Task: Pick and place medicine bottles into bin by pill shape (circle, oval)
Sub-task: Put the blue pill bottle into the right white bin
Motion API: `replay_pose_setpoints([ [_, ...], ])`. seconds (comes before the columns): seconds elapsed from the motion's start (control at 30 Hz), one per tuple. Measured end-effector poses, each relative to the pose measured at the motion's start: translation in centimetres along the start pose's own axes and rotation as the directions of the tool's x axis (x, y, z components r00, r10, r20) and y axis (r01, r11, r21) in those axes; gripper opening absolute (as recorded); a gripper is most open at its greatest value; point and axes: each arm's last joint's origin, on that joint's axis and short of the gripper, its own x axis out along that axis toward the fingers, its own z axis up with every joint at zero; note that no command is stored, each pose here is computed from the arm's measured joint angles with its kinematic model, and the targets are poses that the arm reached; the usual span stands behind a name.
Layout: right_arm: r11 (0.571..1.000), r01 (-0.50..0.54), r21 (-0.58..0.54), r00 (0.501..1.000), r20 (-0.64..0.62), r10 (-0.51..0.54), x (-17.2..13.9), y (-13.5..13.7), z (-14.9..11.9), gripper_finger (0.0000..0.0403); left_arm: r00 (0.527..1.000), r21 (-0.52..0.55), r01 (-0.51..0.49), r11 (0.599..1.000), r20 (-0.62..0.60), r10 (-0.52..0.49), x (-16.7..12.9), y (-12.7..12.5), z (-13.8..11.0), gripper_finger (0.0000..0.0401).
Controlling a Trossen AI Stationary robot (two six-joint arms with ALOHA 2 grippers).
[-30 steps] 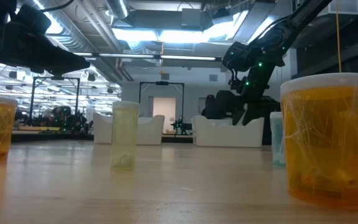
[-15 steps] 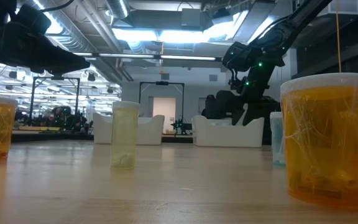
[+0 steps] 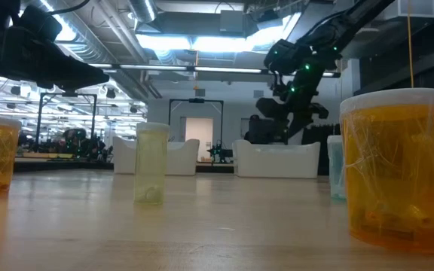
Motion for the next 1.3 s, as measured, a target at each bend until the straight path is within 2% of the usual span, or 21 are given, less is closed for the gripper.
replay_pose_setpoints([
  [0.13,1.0,-0.007,-0.008,0.999,-0.039,0.007,-1.2,0.2,1.3,0.0184,1.0,0.0,0.0,1.0,0.0,0.0,0.0,0.0,0.0,0.0166],
  [0.23,0.997,-0.081,0.012,0.988,-0.129,0.082,-2.7,0.7,2.5,0.0184,1.0,0.003,0.0,1.0,0.0,0.0,0.0,0.0,0.0,0.0166],
  [0.37,0.969,-0.233,0.08,0.912,-0.328,0.246,-5.2,1.5,3.0,0.0184,1.0,0.004,0.0,1.0,0.0,0.0,0.0,0.0,0.0,0.0166],
  [0.5,0.932,-0.338,0.131,0.819,-0.446,0.36,-7.1,3.1,2.3,0.0184,1.0,0.004,0.0,1.0,0.0,0.0,0.0,0.0,0.0,0.0166],
  [0.6,0.915,-0.384,0.122,0.785,-0.479,0.393,-8.1,4.7,1.1,0.0184,1.0,0.004,0.0,1.0,0.0,0.0,0.0,0.0,0.0,0.0166],
  [1.0,0.885,-0.463,0.042,0.702,-0.593,0.395,-13.6,10.4,-5.8,0.0184,1.0,-0.004,0.0,1.0,0.0,0.0,0.0,0.0,0.0,0.0166],
  [1.3,0.89,-0.456,0.015,0.709,-0.598,0.373,-18.5,12.9,-11.3,0.0184,1.0,-0.003,0.0,1.0,0.0,0.0,0.0,0.0,0.0,0.0166],
])
